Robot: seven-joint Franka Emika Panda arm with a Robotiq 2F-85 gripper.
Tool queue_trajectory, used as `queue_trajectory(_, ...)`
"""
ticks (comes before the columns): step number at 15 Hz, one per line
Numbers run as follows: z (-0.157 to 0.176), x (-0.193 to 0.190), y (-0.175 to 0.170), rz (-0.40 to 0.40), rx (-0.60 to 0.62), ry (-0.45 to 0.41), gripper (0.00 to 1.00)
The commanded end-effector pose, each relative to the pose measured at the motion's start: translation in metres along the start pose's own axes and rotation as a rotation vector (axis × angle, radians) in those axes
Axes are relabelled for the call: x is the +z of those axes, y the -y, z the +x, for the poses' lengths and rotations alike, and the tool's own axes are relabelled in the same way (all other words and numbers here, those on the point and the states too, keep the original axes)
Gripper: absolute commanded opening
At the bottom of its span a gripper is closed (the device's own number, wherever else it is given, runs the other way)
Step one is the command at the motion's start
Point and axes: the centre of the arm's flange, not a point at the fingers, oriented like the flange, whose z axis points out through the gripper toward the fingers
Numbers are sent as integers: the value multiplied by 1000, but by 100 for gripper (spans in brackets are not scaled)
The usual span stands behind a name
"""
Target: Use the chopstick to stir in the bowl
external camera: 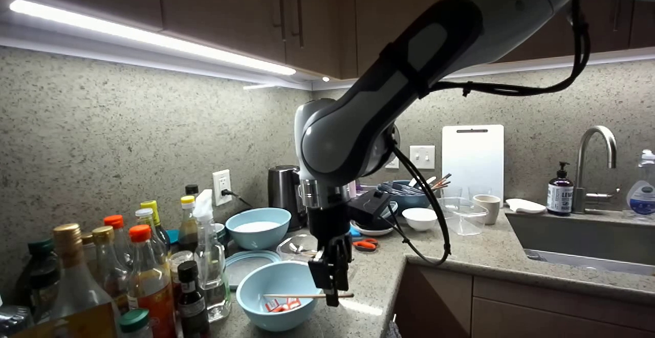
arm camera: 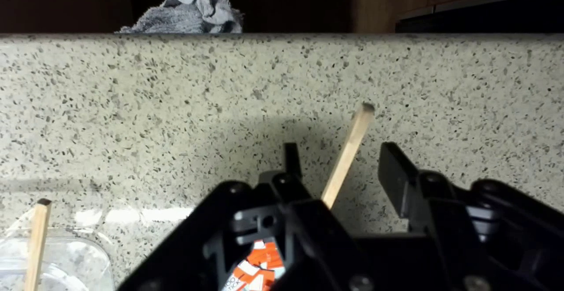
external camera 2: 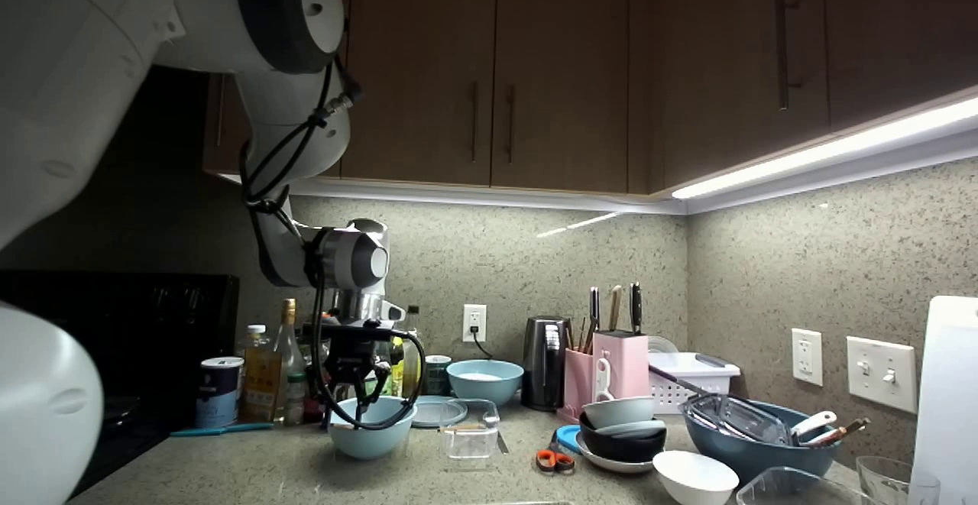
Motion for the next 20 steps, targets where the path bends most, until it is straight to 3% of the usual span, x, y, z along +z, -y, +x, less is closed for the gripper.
queue_trajectory(1, 6, -2, -4, 23, -12, 0, 20)
queue_trajectory(3, 8, -6, -5, 39, -6, -9, 8)
queue_trajectory(7, 12, -15, -6, 74, 12, -36, 0)
queue_trajectory(8, 13, -17, -6, 73, 20, -38, 1)
queue_trajectory(9, 13, -18, -5, 68, 28, -44, 19)
queue_trajectory(10, 13, -19, -3, 57, 28, -34, 27)
queue_trajectory(11, 14, -16, -2, 43, 33, -44, 5)
queue_trajectory(12, 14, -16, -2, 43, 33, -44, 36)
queue_trajectory(20, 14, -1, -4, 56, 44, -13, 88)
